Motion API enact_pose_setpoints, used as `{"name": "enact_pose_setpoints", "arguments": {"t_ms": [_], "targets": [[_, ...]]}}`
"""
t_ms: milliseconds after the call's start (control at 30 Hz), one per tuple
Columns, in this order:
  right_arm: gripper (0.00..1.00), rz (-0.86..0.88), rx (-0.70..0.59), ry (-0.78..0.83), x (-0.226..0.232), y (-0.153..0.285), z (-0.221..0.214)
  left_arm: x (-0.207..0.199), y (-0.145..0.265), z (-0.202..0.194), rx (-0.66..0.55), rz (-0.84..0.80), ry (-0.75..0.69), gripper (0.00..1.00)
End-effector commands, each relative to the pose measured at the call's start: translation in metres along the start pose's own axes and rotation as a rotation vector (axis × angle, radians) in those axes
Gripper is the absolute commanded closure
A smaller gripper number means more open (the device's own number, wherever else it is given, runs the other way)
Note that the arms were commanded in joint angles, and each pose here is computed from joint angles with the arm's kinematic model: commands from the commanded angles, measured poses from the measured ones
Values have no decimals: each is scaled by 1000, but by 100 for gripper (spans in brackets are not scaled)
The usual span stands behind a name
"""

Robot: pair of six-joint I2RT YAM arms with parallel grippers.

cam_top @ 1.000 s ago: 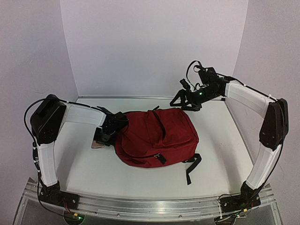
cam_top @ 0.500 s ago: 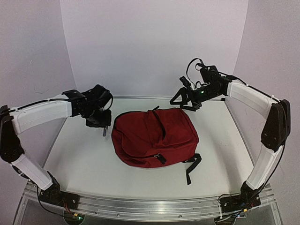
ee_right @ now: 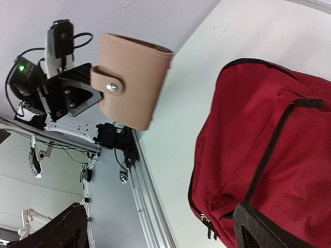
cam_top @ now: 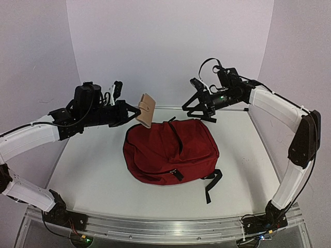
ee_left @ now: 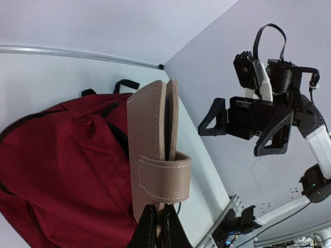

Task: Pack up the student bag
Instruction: Pick up the personal item from the center of the board.

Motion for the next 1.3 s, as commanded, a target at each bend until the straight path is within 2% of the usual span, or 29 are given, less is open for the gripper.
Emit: {"name": "enact_pose_setpoints", "arguments": {"t_ms": [0, 200, 333, 633, 700, 800, 833, 900, 967, 1000, 1100, 1267], "targets": [[2, 158, 28, 121, 46, -8, -1, -43, 3, 22, -130, -344, 7, 100], [9, 181, 27, 186, 66, -20, -3, -59, 7, 25, -161, -531, 44, 100], [18, 231, -82, 176, 74, -21, 12, -63, 5, 25, -151, -587, 77, 100], [37, 284, -94, 184, 93, -26, 22, -64, -1, 21, -128, -661, 133, 100], [44, 292, -96, 190, 97, -25, 23, -62, -4, 19, -117, -667, 153, 100], [67, 299, -96, 190, 99, -24, 24, -60, -10, 16, -87, -656, 167, 99], [76, 299, -95, 188, 99, -24, 24, -59, -12, 15, -74, -640, 169, 95], [90, 295, -95, 181, 98, -23, 21, -57, -14, 14, -47, -586, 163, 80], [94, 291, -93, 176, 96, -22, 18, -54, -12, 13, -32, -518, 137, 64], [97, 289, -91, 173, 95, -22, 15, -52, -10, 12, -25, -489, 124, 60], [100, 289, -79, 156, 92, -23, 9, -49, -2, 9, 4, -414, 86, 57], [100, 306, -45, 127, 87, -27, 0, -54, 3, 6, 87, -393, 7, 55]]}}
Point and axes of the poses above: each gripper's point midway between its finger pads, its own y axis back along the fingers, its own x axis along the line the jaws close on, z = x × y, the point moved 6 cm from there along y, back along the fingers, and after that the axes turned 3 degrees about -y, right-handed, at the moved point
